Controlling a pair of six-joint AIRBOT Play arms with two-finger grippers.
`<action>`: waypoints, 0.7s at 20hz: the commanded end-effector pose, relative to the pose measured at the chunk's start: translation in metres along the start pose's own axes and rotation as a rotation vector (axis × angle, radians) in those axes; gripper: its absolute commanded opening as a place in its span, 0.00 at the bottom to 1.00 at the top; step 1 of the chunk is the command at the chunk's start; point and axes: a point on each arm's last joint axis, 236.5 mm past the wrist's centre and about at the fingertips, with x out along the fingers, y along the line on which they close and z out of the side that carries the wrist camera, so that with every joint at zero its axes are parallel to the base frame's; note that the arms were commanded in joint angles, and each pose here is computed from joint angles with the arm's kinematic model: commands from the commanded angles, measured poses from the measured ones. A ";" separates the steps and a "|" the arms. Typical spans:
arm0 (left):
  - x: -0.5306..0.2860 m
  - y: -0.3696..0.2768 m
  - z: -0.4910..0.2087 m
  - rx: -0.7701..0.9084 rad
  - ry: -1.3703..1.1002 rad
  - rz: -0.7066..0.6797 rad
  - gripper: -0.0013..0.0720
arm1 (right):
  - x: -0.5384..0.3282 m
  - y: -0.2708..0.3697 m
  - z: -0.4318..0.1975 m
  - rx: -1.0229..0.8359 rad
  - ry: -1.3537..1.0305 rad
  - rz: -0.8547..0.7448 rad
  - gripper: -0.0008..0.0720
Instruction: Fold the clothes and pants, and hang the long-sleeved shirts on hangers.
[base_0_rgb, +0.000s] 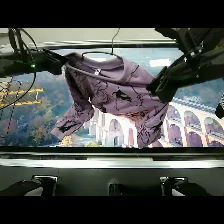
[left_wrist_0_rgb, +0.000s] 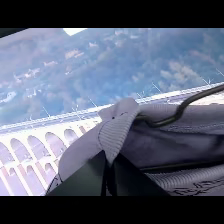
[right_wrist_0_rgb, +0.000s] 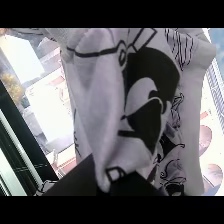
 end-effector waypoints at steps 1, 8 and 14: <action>0.004 -0.015 0.028 -0.030 -0.109 -0.013 0.05 | 0.003 0.004 0.003 -0.001 -0.012 0.025 0.06; 0.008 -0.096 0.077 -0.057 -0.299 -0.147 0.05 | 0.022 0.015 0.018 -0.053 -0.009 0.023 0.06; -0.001 -0.136 0.071 -0.021 -0.269 -0.228 0.05 | 0.016 -0.012 0.049 0.065 -0.146 -0.096 0.06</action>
